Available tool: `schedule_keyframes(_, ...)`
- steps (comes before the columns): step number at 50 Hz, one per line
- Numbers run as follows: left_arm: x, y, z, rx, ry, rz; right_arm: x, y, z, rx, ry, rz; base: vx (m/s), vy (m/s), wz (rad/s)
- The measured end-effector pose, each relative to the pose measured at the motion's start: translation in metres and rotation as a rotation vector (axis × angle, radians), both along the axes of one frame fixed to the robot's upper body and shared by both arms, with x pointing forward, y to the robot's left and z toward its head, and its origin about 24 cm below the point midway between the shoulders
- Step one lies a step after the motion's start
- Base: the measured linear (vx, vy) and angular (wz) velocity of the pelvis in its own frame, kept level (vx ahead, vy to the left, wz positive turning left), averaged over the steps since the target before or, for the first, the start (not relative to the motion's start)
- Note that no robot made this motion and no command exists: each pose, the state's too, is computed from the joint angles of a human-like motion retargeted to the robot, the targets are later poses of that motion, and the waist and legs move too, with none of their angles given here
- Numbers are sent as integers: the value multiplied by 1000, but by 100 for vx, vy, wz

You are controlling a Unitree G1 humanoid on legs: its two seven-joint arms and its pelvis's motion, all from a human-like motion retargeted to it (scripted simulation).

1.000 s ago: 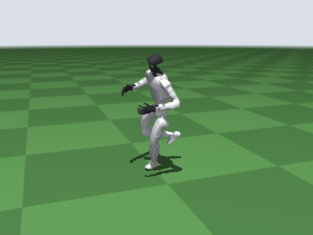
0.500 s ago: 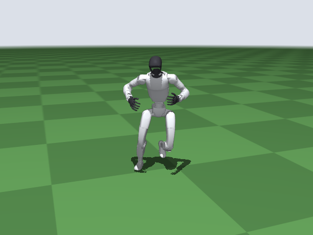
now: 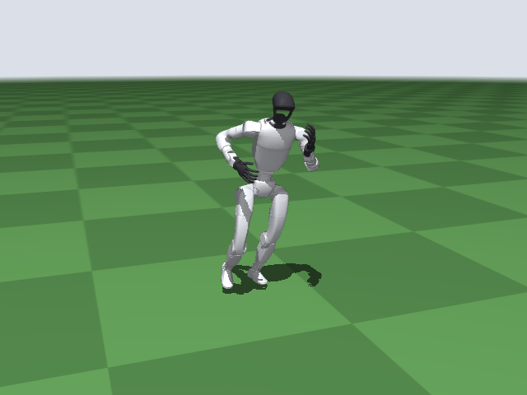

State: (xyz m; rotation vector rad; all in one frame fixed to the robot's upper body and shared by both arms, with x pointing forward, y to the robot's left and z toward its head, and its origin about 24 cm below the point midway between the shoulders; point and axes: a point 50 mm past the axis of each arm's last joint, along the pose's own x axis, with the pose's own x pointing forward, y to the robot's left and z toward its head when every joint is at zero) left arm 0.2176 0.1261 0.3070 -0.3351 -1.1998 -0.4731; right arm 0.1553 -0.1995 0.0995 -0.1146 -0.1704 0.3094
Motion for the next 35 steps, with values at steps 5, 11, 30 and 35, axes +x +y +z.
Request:
schedule_keyframes(5,-15,-4,30,-50,-175,128,-25,-31,5,21,165,-36,164,-32,195)
schedule_keyframes(11,8,7,-28,159,72,250,-5,-21,-3,-22,118,-7,164,-55,19)
schedule_keyframes(30,-97,107,-190,414,1108,299,7,84,132,283,-628,564,166,-15,-93)
schedule_keyframes(35,-12,57,-166,306,768,271,33,62,58,231,-284,278,155,13,78)
